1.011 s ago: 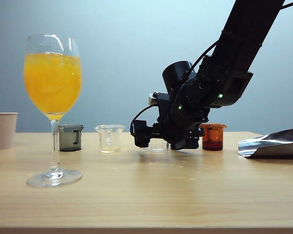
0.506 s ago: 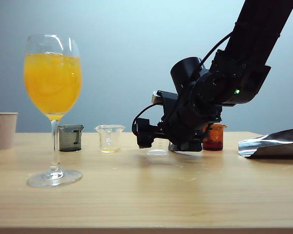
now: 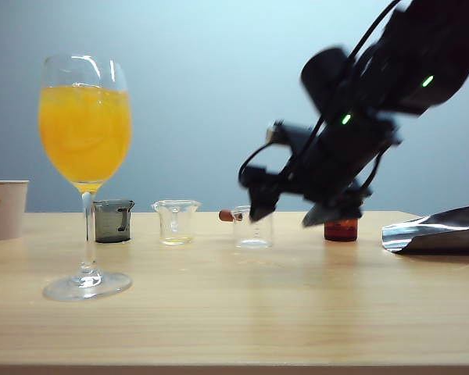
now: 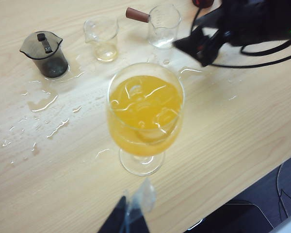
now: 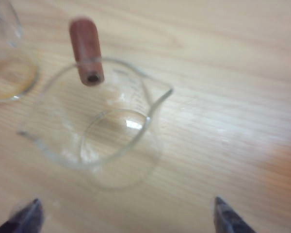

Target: Pick up the third measuring cup from the left, pour the pineapple juice inside into the goblet, and finally put the measuring cup back in its original place.

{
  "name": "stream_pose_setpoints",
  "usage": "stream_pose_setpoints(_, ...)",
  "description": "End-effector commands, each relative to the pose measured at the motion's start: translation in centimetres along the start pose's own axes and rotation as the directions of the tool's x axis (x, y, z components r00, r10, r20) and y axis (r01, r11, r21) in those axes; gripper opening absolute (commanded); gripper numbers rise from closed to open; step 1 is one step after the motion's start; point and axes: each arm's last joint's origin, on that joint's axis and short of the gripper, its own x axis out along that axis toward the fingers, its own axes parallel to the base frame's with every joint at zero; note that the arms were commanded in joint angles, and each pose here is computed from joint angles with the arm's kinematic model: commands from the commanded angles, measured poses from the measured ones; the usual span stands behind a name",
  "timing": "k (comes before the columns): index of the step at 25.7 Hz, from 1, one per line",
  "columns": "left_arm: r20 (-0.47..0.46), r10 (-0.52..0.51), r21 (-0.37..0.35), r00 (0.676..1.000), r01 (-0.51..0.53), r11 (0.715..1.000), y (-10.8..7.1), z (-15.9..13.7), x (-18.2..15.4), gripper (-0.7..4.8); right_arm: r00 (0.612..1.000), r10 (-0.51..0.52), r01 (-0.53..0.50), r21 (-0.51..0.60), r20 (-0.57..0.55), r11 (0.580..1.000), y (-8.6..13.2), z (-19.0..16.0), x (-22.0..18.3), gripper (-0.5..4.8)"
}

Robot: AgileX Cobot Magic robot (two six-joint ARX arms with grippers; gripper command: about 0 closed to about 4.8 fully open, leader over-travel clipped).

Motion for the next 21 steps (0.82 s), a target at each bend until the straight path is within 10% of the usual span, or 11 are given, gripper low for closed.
stream_pose_setpoints(1, 0.014, 0.000, -0.002, 1.000, 0.000, 1.000, 0.0, 0.1, -0.2, -0.05, 1.000, -0.005, 0.005, 0.006, 0.005, 1.000, -0.1, 0.5, -3.8, 4.79)
stream_pose_setpoints(6, 0.014, 0.000, -0.002, 1.000, 0.000, 1.000, 0.0, 0.1, -0.2, -0.04, 1.000, -0.005, 0.005, -0.051, -0.009, 0.999, 0.2, 3.1, -12.7, 0.00)
stream_pose_setpoints(15, 0.016, 0.001, -0.003, 1.000, -0.001, 1.000, 0.0, 0.1, -0.2, -0.05, 0.965, -0.130, 0.146, -0.054, 0.226, 0.988, -1.8, 3.1, -29.7, -0.02)
stream_pose_setpoints(21, 0.094, 0.044, -0.034, 0.995, -0.041, 0.999, 0.3, -0.7, -2.3, -0.04, 0.837, -0.263, 0.262, 0.070, 0.480, 0.962, -2.6, -2.7, -38.4, -0.02)
